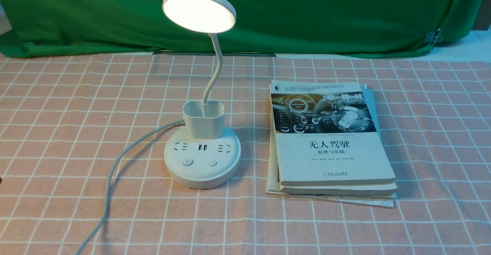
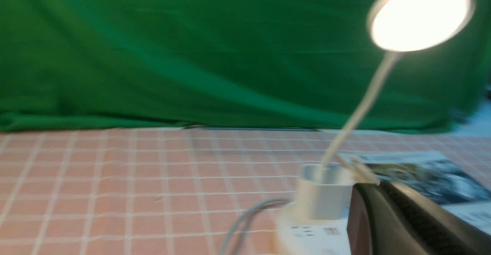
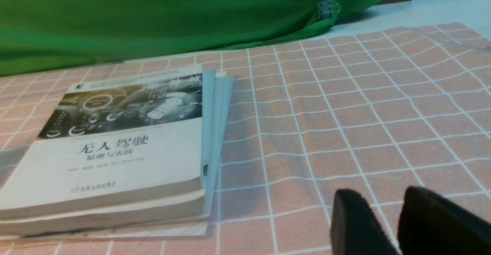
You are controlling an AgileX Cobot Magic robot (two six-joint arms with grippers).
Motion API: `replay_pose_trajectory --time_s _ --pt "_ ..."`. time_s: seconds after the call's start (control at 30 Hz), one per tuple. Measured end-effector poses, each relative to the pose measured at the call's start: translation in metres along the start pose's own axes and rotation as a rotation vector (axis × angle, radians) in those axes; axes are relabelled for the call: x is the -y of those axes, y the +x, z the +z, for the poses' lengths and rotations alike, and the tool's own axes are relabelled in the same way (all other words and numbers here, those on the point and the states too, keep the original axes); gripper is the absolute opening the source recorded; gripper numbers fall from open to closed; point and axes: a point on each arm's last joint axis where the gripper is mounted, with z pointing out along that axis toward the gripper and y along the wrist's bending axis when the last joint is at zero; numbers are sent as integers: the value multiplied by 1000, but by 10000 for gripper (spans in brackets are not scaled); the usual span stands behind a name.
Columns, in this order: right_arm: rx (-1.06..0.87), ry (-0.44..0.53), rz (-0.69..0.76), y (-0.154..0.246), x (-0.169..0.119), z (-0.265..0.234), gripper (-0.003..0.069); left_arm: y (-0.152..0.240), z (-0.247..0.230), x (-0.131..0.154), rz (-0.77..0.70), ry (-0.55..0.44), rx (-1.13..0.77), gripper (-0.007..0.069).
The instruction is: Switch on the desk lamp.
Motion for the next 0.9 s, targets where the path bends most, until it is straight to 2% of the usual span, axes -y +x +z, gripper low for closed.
replay_pose_trajectory --time_s 0.17,0.3,0.53,0.77,0.9 --pt "0 0 0 0 0 0 241 29 3 -17 -21 -232 19 21" --pt "0 0 0 0 0 0 241 43 2 -23 -29 -313 13 21" --pt "0 0 0 0 0 0 241 68 3 -26 -12 -288 -21 21" --pt "0 0 0 0 0 0 241 72 4 -21 3 -189 -69 21" --pt "0 0 0 0 0 0 241 75 4 -20 29 -175 -103 21"
